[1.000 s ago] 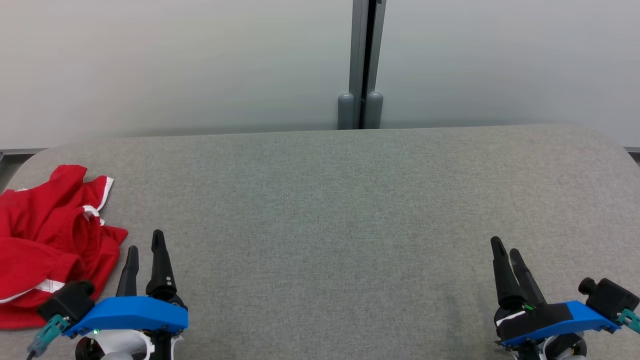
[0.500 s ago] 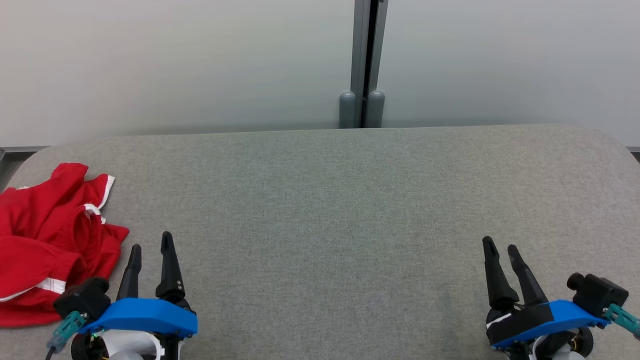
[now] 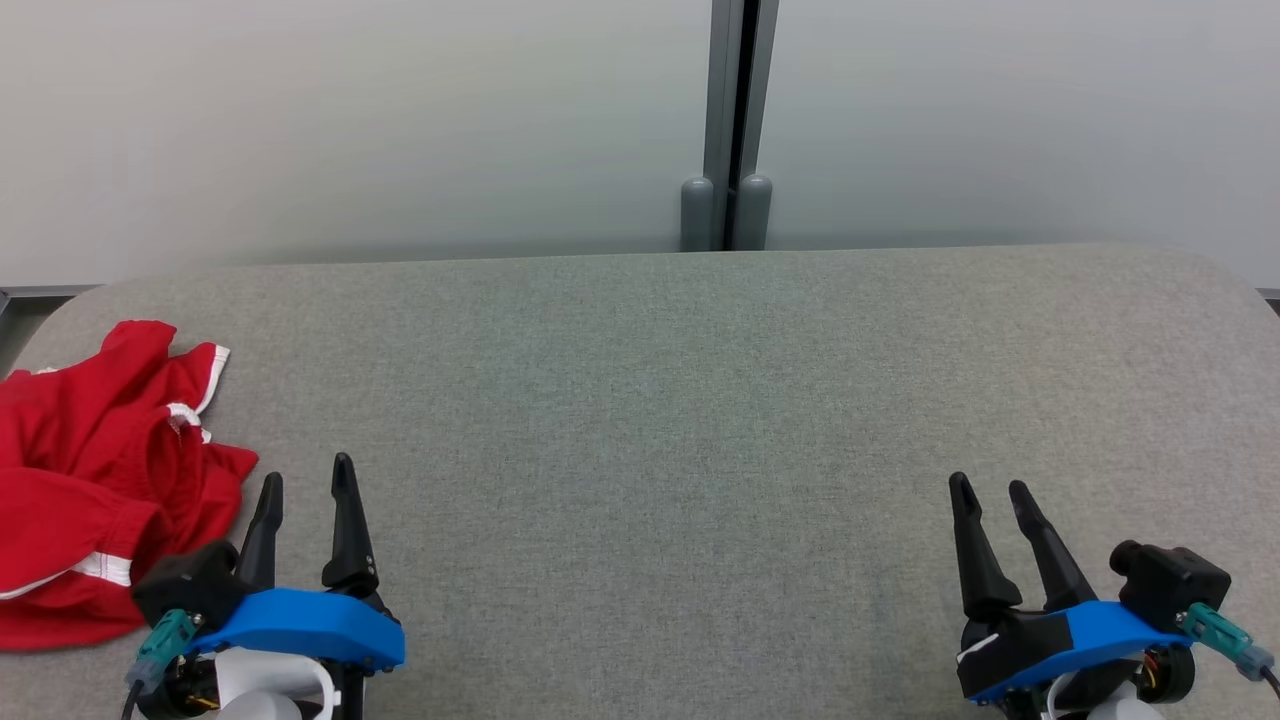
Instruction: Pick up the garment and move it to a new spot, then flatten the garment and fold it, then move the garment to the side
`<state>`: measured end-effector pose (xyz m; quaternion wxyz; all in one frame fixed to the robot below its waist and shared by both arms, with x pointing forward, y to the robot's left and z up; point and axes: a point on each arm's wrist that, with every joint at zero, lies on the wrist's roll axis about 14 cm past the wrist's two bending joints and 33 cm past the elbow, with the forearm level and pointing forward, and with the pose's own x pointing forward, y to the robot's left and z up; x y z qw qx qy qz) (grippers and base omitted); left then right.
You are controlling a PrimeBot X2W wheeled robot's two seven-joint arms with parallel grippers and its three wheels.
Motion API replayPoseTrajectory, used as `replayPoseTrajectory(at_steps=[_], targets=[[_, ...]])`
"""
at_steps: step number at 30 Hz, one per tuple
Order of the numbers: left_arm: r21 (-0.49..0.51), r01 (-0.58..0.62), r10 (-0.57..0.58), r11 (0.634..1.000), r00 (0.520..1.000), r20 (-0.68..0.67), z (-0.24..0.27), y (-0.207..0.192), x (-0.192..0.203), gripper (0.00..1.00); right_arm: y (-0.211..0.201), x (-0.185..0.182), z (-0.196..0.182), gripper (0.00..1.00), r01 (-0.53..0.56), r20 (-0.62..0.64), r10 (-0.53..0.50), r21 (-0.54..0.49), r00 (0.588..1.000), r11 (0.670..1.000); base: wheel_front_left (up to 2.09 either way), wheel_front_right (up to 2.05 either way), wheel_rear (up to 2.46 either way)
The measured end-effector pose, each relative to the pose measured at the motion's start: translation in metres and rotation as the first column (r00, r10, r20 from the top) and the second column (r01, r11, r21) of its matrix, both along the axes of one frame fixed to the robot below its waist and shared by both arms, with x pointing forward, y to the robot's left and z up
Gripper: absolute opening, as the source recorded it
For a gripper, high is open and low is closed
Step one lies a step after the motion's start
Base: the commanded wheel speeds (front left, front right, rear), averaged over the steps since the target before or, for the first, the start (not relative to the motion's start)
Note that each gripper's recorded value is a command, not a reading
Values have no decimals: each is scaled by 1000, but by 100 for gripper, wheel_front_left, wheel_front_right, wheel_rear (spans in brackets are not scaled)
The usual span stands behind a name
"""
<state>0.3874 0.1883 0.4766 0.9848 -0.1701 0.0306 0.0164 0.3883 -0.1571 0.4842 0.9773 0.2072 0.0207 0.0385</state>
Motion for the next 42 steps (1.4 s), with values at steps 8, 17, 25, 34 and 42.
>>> replayPoseTrajectory(at_steps=[8,17,25,34,42], targets=[[77,8,-7,997,1000,-10,-5,0,-1,100,2,0,1,100,-15,17,17,-82,1000,997,0,0,0],[158,15,-11,987,1000,-24,-10,0,-1,100,3,-1,-3,100,-26,20,29,-163,999,986,0,0,0],[223,26,-19,975,999,-36,-15,0,-3,100,4,-1,-4,100,-37,24,44,-228,999,973,0,0,0],[272,29,-20,962,999,-36,-17,2,-6,100,7,-3,-6,100,-54,28,65,-289,997,956,0,0,0],[302,37,-28,953,999,-33,-17,1,-7,100,9,-3,-6,100,-63,34,78,-321,996,945,0,0,0]])
